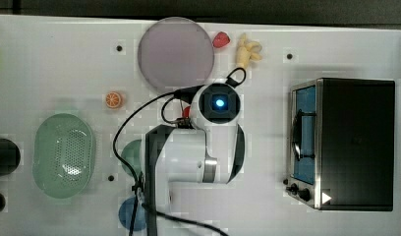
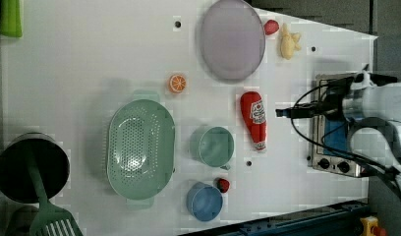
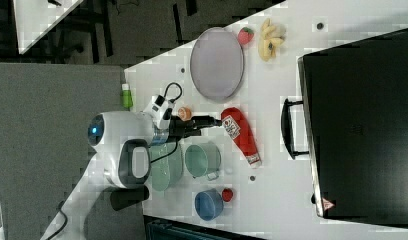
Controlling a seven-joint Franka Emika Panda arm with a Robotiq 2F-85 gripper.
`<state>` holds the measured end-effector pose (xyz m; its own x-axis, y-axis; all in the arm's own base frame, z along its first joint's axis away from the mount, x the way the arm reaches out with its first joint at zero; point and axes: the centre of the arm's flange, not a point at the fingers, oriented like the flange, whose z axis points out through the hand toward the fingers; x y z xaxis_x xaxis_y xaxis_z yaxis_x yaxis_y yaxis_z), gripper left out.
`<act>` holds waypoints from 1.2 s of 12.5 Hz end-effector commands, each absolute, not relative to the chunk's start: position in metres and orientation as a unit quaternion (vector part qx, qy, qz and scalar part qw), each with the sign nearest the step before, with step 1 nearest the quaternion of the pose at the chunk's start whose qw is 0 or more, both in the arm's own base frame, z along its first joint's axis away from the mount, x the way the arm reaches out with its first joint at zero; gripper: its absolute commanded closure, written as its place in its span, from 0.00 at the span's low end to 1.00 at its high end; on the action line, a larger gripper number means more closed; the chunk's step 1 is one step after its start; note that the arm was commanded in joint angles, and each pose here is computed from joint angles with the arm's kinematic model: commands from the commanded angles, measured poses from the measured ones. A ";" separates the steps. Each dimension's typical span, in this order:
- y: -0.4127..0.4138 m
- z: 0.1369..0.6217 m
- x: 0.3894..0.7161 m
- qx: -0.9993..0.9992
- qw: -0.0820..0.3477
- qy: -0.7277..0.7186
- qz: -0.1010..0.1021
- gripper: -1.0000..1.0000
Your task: Pick Ketchup from the table and place it in strainer.
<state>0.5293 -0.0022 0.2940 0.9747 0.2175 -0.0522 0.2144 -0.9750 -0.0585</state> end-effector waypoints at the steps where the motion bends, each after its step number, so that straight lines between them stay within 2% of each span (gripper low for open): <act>1: 0.002 0.266 0.526 -0.986 0.005 -0.161 0.030 0.00; 5: 0.009 0.218 0.518 -0.985 0.007 -0.168 0.037 0.00; 9: 0.017 0.180 0.509 -0.987 0.011 -0.157 0.024 0.00; 11: 0.017 0.162 0.502 -0.988 0.014 -0.150 0.031 0.00; 12: 0.016 0.155 0.500 -0.989 0.015 -0.144 0.035 0.04; 15: 0.018 0.153 0.501 -0.989 0.016 -0.146 0.032 0.39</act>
<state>0.4970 0.0191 0.1521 0.9450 0.3209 -0.0632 0.3187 -0.9469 -0.0423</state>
